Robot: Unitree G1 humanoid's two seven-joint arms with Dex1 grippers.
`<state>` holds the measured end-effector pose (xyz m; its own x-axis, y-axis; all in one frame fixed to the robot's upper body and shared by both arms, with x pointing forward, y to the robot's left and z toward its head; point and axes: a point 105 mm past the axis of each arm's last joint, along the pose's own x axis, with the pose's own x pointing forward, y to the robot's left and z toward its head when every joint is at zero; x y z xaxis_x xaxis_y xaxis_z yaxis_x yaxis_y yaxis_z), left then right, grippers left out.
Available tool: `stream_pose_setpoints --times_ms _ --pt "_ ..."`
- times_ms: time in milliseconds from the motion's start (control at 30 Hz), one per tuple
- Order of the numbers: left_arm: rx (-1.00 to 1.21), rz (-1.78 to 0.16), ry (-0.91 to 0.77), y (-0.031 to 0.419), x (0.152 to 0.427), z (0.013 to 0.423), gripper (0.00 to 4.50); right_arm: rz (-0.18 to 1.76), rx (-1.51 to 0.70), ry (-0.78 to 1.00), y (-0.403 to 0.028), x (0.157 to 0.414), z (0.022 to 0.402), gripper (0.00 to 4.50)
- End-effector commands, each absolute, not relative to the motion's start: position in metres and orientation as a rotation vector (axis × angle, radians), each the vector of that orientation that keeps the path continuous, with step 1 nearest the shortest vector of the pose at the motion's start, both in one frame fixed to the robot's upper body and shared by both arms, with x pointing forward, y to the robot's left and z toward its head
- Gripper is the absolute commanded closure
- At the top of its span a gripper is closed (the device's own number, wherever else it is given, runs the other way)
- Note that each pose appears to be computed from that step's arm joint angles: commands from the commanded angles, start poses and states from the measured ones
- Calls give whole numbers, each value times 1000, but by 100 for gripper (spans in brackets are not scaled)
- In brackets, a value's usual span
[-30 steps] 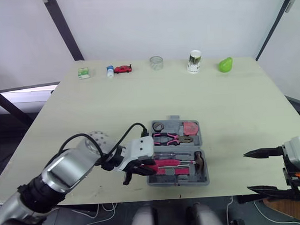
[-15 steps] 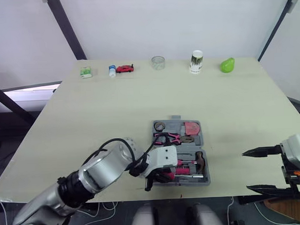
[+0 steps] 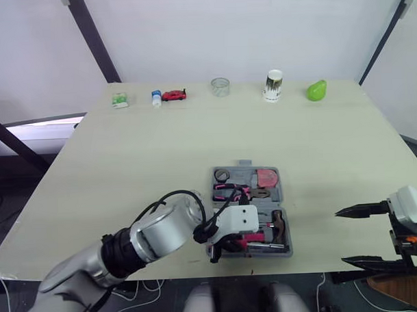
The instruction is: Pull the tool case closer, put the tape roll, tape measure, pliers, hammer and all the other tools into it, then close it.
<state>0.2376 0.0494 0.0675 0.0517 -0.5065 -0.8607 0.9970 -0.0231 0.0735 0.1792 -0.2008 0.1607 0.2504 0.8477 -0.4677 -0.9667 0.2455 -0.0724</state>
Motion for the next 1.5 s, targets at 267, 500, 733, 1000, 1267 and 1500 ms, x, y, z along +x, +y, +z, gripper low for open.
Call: stream_pose_setpoints --times_ms 267,500,733,1000,1267,1500 --pt "868 -1441 716 33 235 68 389 1276 -414 341 -199 178 167 0" --pt "865 -1450 710 31 234 69 389 1276 -413 344 -199 179 166 0" --pt "853 -1462 692 25 232 70 389 1273 -415 345 -199 179 165 0" --pt "847 -1477 682 23 231 71 389 1271 -411 347 -199 179 163 0" --pt "840 -1479 682 22 229 71 389 1272 -409 351 -200 177 162 0" --pt "812 -1485 686 17 228 74 389 1272 -409 354 -201 176 162 0"
